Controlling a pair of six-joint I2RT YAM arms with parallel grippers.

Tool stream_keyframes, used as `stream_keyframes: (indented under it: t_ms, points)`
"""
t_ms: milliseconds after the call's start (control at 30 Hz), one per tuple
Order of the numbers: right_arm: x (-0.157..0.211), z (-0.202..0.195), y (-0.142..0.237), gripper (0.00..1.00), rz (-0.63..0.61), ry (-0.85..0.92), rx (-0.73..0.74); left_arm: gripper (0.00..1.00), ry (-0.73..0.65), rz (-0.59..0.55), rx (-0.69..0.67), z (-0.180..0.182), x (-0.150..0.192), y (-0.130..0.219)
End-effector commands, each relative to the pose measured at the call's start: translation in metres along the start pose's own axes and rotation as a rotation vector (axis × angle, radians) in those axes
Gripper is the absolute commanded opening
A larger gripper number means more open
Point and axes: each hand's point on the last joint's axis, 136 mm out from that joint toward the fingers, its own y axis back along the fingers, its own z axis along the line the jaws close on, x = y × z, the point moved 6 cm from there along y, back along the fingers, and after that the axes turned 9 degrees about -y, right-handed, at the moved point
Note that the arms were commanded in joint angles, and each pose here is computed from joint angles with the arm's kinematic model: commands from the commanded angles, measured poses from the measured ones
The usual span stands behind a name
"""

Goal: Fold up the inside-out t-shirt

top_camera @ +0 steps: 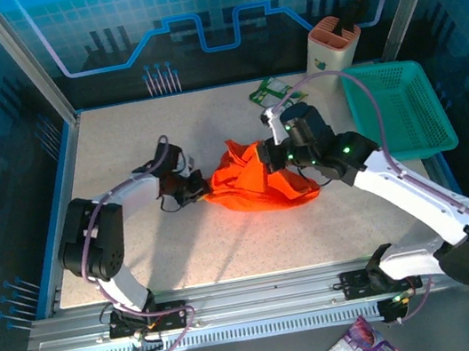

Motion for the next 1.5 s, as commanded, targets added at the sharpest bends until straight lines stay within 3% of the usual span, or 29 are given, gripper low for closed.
stream_keyframes:
  t_ms: [0,167,267,467,533,633,800,933,1100,1300,1367,1467]
  points:
    - [-0.033,-0.02,0.051,0.0,-0.171,-0.044,0.091,0.0,0.03,-0.175,0.022,0.016,-0.032,0.055]
    - [-0.019,-0.079,0.08,0.0,-0.236,-0.209,0.238,0.0,0.114,-0.402,0.012,0.049,-0.055,0.137]
    - [0.016,-0.111,0.073,0.0,-0.188,-0.291,0.311,0.0,0.142,-0.457,0.002,0.062,-0.052,0.157]
    - [0.119,-0.157,0.021,0.0,0.112,-0.491,0.39,0.0,0.192,-0.312,0.06,0.075,-0.017,0.108]
    - [0.134,-0.16,0.011,0.16,0.182,-0.536,0.39,0.0,0.206,-0.248,0.06,0.079,0.001,0.086]
    - [0.123,-0.153,0.005,0.35,0.184,-0.504,0.381,0.0,0.228,-0.195,0.056,0.085,0.021,0.063]
    - [0.073,-0.13,-0.02,0.46,0.194,-0.381,0.308,0.0,0.229,-0.175,0.029,0.09,0.033,0.055]
    - [0.051,-0.115,-0.068,0.51,0.336,-0.294,0.296,0.0,0.22,-0.179,0.027,0.088,0.031,0.057]
    - [0.049,-0.109,-0.133,0.52,0.449,-0.285,0.295,0.0,0.212,-0.198,0.031,0.085,0.03,0.062]
    - [0.051,-0.116,-0.185,0.5,0.485,-0.344,0.295,0.0,0.201,-0.211,0.024,0.082,0.03,0.068]
    - [0.05,-0.119,-0.193,0.44,0.481,-0.357,0.295,0.0,0.194,-0.218,0.026,0.08,0.03,0.071]
    - [0.04,-0.117,-0.192,0.29,0.435,-0.356,0.302,0.0,0.183,-0.23,0.019,0.077,0.029,0.076]
